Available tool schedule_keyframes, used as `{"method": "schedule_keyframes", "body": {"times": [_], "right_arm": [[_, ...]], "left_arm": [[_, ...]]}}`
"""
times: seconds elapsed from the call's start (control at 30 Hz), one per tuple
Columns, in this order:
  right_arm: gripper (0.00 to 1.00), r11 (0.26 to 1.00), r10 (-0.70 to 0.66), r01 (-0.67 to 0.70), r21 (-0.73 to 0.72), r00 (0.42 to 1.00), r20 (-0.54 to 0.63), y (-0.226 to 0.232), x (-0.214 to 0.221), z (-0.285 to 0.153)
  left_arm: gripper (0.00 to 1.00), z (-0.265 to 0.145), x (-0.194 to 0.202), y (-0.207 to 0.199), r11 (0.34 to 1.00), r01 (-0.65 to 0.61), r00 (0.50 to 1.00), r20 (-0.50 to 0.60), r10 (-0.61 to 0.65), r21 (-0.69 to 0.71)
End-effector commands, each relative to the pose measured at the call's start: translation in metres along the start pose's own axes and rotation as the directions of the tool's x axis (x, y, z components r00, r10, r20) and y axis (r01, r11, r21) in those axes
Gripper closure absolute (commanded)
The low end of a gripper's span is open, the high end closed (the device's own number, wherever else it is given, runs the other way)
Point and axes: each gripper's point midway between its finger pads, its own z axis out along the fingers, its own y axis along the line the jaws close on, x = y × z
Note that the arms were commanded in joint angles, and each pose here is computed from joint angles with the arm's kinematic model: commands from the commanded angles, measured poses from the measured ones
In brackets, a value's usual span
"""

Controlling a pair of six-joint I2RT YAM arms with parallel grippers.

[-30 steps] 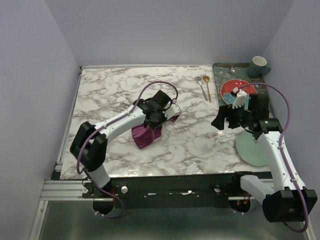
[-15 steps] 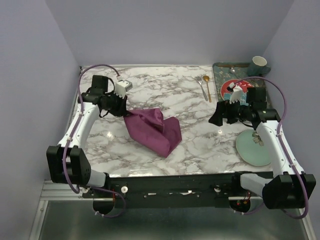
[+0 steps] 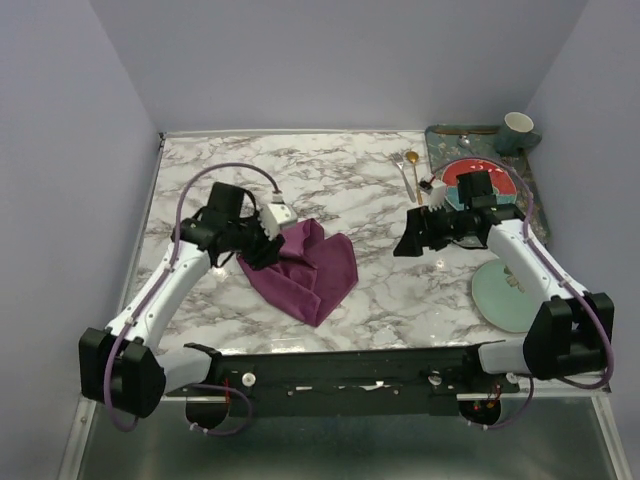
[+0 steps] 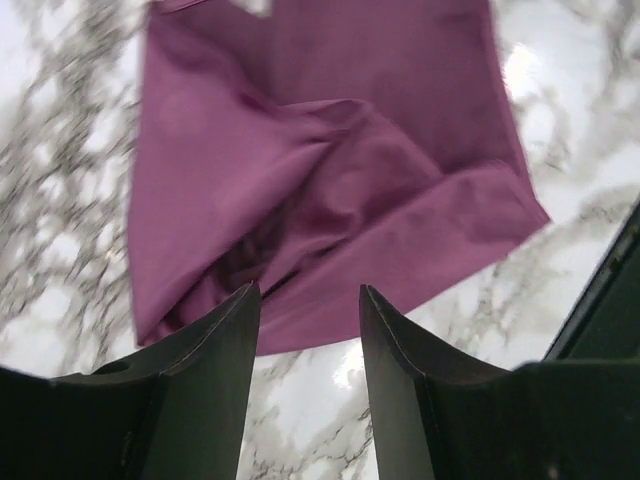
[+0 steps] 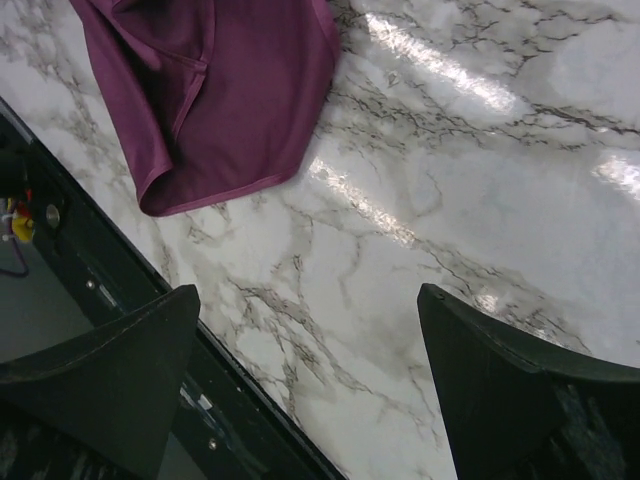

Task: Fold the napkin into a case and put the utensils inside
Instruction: Pick up the crumpled napkin from the center of the board.

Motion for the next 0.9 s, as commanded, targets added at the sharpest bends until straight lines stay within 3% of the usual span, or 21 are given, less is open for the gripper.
{"method": "schedule_keyframes", "body": {"times": [0.0,0.3,0.63,0.73,0.77,0.87], "right_arm": [[0.06,0.996,0.005,-0.010,-0.084,0.999,-0.050,0.016,-0.006,0.031],[0.18,0.993,0.054,-0.071,-0.098,0.984,-0.167,0.011,-0.012,0.100],[0.19,0.991,0.028,-0.058,-0.119,0.972,-0.233,0.025,-0.014,0.156],[0.19,0.992,0.032,-0.063,-0.110,0.965,-0.261,0.023,-0.008,0.170],[0.20,0.992,0.038,-0.069,-0.109,0.963,-0.267,0.024,-0.008,0.173],[0.24,0.993,0.051,-0.078,-0.085,0.958,-0.283,0.016,-0.005,0.183]], "left_arm": [[0.43,0.030,-0.004,-0.040,0.949,-0.315,0.949,-0.003,0.315,0.037],[0.42,0.082,-0.024,-0.074,0.752,-0.653,0.757,0.043,0.653,0.089],[0.51,0.119,-0.003,-0.055,0.719,-0.685,0.714,-0.085,0.695,0.117],[0.62,0.120,0.006,-0.049,0.725,-0.679,0.713,-0.133,0.688,0.115],[0.74,0.120,0.007,-0.046,0.736,-0.669,0.721,-0.147,0.677,0.107],[0.94,0.114,0.006,-0.034,0.781,-0.621,0.763,-0.181,0.621,0.063]]}}
